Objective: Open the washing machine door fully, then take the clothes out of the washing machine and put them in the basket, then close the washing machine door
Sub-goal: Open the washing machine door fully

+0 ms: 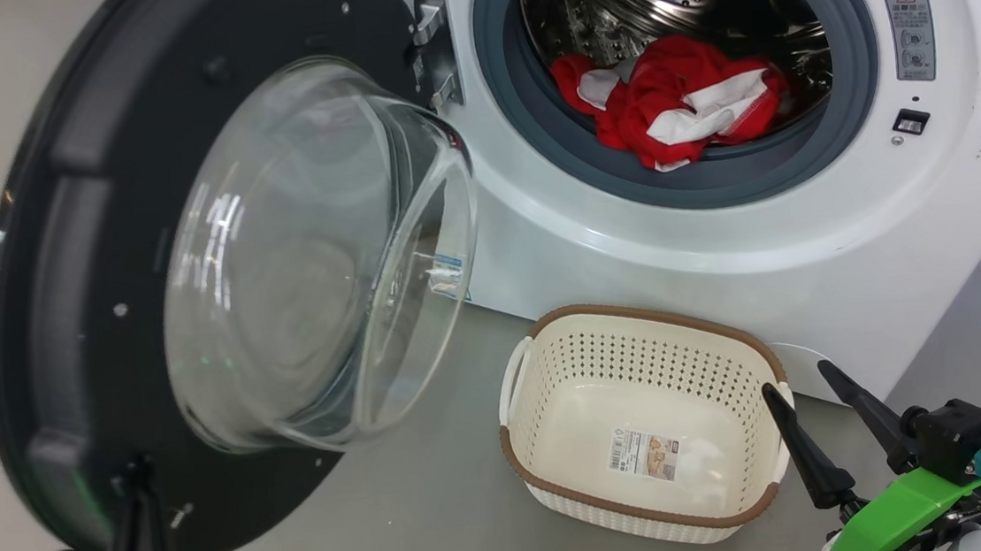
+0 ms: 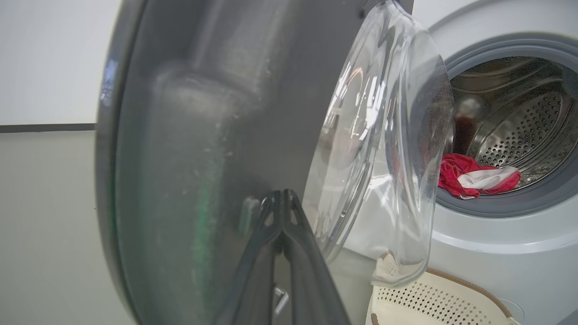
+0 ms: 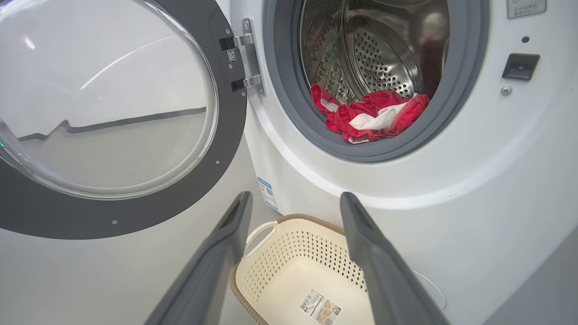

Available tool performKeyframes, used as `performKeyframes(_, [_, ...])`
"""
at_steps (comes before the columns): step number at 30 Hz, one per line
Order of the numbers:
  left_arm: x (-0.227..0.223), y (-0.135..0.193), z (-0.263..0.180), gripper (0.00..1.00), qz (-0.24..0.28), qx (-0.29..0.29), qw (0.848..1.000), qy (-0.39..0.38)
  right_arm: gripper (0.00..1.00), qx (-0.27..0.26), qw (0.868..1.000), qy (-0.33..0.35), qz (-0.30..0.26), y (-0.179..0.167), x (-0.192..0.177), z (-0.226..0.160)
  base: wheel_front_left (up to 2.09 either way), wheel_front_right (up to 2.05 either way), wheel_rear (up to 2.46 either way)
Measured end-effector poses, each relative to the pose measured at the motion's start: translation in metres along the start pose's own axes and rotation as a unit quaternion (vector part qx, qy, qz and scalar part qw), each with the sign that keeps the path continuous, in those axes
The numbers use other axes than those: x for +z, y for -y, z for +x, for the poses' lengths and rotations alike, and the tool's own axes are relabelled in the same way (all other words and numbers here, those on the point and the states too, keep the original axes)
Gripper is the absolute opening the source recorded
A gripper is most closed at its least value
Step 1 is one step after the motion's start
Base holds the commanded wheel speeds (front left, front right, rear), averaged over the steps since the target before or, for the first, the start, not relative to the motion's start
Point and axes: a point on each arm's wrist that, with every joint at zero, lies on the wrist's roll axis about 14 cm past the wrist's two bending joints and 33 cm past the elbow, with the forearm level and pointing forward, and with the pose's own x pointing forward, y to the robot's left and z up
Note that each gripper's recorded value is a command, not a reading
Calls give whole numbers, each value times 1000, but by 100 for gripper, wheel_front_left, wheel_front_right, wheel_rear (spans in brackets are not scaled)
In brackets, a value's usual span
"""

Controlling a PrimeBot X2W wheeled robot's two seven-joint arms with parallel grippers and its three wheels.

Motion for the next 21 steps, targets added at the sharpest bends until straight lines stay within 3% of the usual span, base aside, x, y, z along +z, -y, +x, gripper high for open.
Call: performKeyframes(21, [24, -64, 72, 0, 41, 80, 996, 26, 100, -13, 1000, -4, -1, 19, -6, 0, 0, 0, 0])
